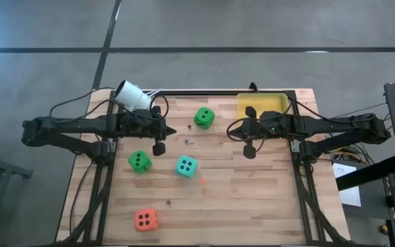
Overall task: Pick & Place Dice
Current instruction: Put the large green dice into the yellow transparent bin
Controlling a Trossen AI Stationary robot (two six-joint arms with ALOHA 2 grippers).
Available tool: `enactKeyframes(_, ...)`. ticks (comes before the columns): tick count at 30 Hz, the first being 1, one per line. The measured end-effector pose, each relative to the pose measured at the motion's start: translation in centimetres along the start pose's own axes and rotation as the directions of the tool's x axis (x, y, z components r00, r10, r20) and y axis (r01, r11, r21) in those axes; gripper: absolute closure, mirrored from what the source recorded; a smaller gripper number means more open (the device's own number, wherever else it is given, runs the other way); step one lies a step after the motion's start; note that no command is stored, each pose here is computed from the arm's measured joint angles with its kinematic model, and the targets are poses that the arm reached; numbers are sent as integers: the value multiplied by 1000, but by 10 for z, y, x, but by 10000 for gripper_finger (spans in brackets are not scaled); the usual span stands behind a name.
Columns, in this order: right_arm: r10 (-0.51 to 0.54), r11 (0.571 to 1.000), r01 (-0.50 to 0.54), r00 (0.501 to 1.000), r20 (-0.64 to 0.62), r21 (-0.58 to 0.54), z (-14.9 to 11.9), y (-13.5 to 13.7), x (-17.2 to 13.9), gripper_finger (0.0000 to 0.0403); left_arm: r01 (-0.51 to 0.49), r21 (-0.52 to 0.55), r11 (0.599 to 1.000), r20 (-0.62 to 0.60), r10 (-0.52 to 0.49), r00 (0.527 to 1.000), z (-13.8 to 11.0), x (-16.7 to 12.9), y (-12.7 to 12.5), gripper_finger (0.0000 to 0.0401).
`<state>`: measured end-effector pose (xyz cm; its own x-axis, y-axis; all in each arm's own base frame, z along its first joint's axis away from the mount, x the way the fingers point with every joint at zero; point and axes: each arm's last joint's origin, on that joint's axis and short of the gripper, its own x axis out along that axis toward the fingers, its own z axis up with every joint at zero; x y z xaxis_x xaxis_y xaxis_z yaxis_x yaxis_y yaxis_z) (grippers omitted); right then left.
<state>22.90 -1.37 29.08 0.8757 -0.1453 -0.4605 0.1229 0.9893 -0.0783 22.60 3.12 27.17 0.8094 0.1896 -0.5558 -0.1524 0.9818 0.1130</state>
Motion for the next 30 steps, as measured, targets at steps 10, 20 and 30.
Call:
enactKeyframes(10,2,1000,-2,1000,-1,4,0,0,0,341,0,0,1000,-1,0,1000,0,0,0,389)
enactKeyframes(20,4,1000,-4,1000,1,12,0,0,1,238,0,-1,1000,-2,0,1000,0,0,0,389)
enactKeyframes(30,3,1000,-3,1000,3,5,0,0,1,218,0,-1,1000,-2,0,1000,0,0,0,389)
